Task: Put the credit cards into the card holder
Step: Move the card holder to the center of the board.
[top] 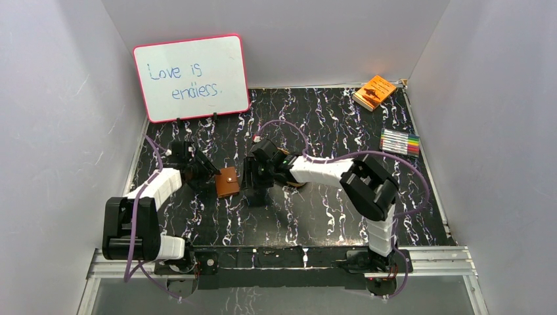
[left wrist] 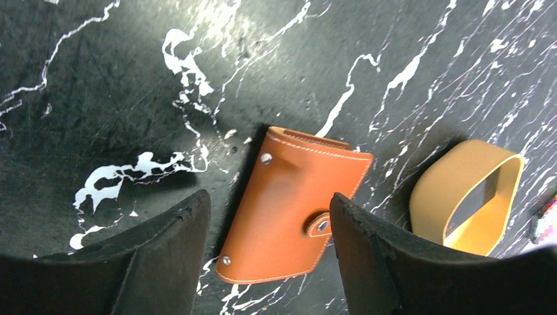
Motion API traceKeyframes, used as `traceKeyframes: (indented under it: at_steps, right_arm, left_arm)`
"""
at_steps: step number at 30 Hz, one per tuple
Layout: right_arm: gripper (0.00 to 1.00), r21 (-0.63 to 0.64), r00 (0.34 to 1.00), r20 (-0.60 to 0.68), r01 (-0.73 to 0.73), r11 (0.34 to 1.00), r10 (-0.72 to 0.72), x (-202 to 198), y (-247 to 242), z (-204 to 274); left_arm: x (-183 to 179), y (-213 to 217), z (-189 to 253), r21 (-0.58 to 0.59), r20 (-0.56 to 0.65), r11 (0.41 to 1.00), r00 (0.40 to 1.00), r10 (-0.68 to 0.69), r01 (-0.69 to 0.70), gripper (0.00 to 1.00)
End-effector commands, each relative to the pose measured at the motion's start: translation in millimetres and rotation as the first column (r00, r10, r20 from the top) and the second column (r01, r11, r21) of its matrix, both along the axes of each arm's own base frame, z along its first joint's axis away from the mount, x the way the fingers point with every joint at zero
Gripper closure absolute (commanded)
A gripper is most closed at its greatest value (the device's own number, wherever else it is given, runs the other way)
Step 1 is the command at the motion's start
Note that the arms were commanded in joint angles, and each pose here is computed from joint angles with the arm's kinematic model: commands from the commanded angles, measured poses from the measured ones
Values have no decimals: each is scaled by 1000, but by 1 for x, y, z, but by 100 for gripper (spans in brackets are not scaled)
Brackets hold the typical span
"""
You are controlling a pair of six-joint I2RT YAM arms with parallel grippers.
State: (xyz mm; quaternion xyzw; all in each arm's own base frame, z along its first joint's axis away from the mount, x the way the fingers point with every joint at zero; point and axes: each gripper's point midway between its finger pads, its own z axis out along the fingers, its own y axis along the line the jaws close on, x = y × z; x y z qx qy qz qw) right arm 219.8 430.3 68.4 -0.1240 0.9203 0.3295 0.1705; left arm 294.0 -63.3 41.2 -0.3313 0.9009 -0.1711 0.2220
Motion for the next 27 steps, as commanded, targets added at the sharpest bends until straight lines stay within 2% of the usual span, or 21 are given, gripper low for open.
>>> traceKeyframes:
  at_steps: [1, 15, 19, 27]
  right_arm:
    - [39, 49, 999, -8, 48, 998, -48, 12, 23, 8]
    - [43, 40, 991, -96, 101, 994, -97, 17, 56, -19]
    - [52, 35, 991, -108, 89, 995, -85, 14, 61, -24]
    - [78, 35, 990, -129, 56, 998, -51, -5, 54, -27]
  left_arm:
    - [-15, -3, -3, -17, -10, 1000, 1000, -23, 23, 37]
    - [-41, -10, -18, -63, -66, 998, 997, -34, 30, 41]
    - [-44, -12, -17, -73, -65, 997, 997, -42, 37, 43]
    - [-59, -29, -8, -143, -29, 985, 995, -98, 93, 50]
